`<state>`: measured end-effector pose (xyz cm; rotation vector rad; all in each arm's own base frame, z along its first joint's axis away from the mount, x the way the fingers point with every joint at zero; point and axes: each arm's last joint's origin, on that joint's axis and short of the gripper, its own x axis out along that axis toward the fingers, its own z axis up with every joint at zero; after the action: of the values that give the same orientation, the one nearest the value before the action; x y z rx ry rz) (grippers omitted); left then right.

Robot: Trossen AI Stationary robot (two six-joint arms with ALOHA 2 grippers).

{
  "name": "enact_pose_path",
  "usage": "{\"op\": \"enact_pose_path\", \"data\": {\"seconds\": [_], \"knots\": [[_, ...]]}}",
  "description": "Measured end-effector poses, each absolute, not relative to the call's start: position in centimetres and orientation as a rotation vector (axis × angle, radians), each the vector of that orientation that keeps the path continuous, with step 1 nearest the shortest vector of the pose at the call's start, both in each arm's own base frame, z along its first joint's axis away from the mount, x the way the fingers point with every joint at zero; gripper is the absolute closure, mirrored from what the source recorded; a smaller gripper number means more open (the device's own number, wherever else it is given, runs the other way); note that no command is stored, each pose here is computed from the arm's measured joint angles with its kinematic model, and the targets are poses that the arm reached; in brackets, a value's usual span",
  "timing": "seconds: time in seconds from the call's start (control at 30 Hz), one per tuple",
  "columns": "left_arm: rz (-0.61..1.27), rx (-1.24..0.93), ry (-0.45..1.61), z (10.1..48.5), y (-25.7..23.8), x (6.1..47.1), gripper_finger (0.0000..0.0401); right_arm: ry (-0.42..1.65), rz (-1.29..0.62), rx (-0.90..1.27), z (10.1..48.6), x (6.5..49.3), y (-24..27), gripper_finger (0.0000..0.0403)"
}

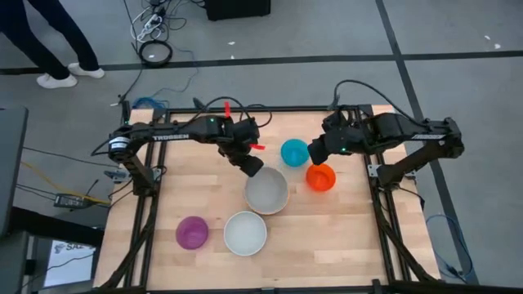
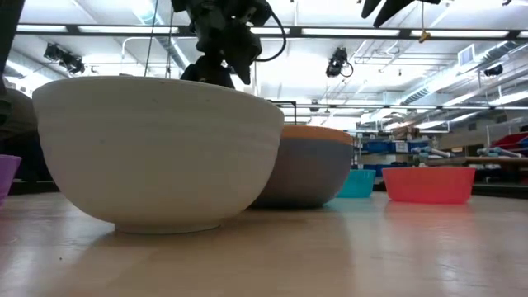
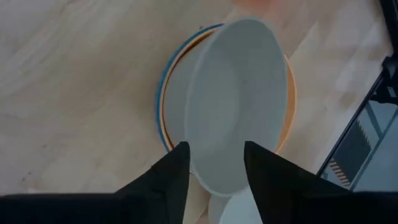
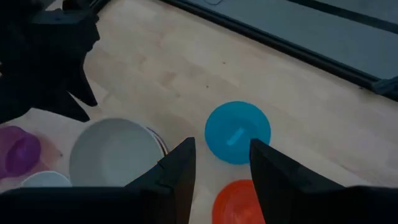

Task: Nest bowls inside each other
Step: Stack the gray bowl on top of the orange bowl

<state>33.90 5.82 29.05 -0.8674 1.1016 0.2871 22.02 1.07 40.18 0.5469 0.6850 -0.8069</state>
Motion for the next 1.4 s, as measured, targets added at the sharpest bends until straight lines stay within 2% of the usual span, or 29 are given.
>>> {"op": "enact_pose_path", "data": {"seconds": [0.27,0.47,0.67,0.8,1.03,1.13,1.23,1.4], "knots": [[0.305,-0.848,1.096,29.0,5.9,33.9,0.0234,0.744,-0.804,0.53,39.3,23.1,1.3,0.0264],[0.332,-0.797,1.137,27.6,6.0,34.7,0.0234,0.784,-0.798,0.519,38.6,24.0,1.4,0.0264],[0.261,-0.861,1.237,25.3,5.4,35.8,0.0233,0.82,-0.78,0.51,38.1,24.7,1.6,0.0264],[0.213,-0.898,1.257,25.1,5.2,35.8,0.0233,0.828,-0.775,0.512,38.0,24.8,1.6,0.0264],[0.222,-0.895,1.124,29.5,5.7,35.5,0.0233,0.829,-0.775,0.513,37.9,24.8,1.6,0.0264],[0.246,-0.866,1.093,30.2,5.7,35.7,0.0233,0.829,-0.775,0.512,37.9,24.8,1.6,0.0264],[0.245,-0.858,1.116,29.3,5.3,36.1,0.0233,0.829,-0.775,0.512,37.9,24.8,1.6,0.0264],[0.252,-0.861,1.185,25.7,4.6,35.8,0.0233,0.828,-0.776,0.515,37.9,24.8,1.6,0.0264]]}}
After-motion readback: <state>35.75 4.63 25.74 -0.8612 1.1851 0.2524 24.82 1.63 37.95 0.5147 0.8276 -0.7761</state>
